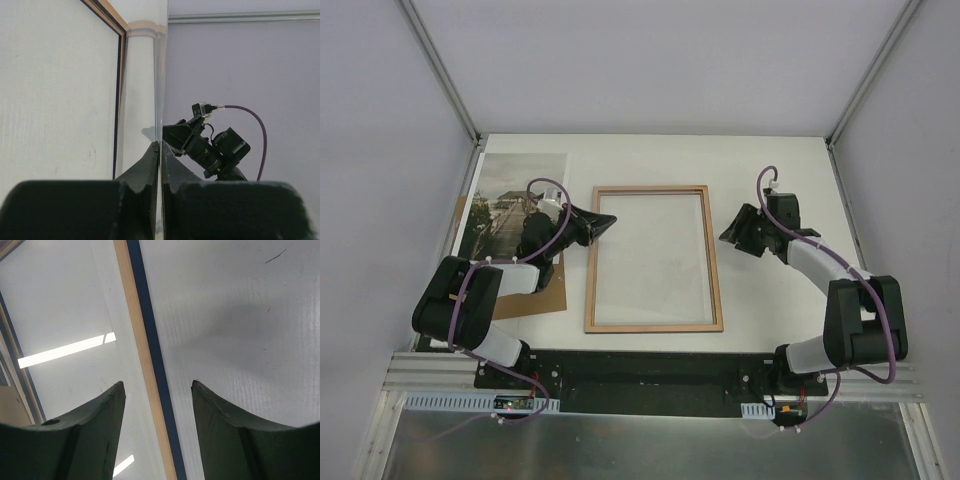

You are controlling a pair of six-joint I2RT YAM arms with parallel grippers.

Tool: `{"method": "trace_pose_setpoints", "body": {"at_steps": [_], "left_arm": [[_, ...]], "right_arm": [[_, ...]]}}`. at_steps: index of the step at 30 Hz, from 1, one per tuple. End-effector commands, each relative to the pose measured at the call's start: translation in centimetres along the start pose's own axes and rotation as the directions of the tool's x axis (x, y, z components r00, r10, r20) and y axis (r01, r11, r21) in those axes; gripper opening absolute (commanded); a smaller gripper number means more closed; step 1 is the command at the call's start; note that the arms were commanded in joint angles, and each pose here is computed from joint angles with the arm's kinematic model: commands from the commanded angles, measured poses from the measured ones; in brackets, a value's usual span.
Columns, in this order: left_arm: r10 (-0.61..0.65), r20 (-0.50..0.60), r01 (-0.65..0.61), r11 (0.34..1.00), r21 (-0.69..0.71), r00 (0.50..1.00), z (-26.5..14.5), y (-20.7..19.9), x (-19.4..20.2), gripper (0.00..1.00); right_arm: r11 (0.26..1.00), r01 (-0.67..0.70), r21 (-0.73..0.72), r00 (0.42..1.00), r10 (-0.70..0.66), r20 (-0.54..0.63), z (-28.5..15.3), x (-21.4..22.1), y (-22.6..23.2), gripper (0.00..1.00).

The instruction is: Put the photo into the frame

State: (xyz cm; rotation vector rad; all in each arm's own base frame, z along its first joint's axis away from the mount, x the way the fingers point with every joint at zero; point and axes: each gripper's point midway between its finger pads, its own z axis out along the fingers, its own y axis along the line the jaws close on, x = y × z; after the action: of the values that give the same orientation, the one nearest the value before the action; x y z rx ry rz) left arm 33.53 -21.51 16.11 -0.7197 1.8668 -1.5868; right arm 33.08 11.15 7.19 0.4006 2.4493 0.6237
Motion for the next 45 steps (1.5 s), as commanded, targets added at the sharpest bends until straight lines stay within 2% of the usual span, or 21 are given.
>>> {"method": "trace_pose_setpoints", "body": {"at_steps": [1,15,45], "left_arm": [[0.006,-0.012,-0.005,0.992,0.128,1.000,0.4,-2.5,0.0,0.00],[-0.052,-0.058,0.059,0.990,0.124,0.997,0.5,-0.8,1.1,0.00],[-0.055,-0.068,0.062,0.992,0.107,0.996,1.3,0.4,2.0,0.00]], "right_arm": [[1.000,-0.005,-0.025,1.000,0.005,0.003,0.7,-0.3,0.4,0.58],[1.000,0.003,-0.011,1.000,-0.003,-0.004,0.8,-0.1,0.1,0.58],[0.999,0.032,0.002,0.997,-0.031,-0.067,2.1,1.1,0.2,0.57]]}}
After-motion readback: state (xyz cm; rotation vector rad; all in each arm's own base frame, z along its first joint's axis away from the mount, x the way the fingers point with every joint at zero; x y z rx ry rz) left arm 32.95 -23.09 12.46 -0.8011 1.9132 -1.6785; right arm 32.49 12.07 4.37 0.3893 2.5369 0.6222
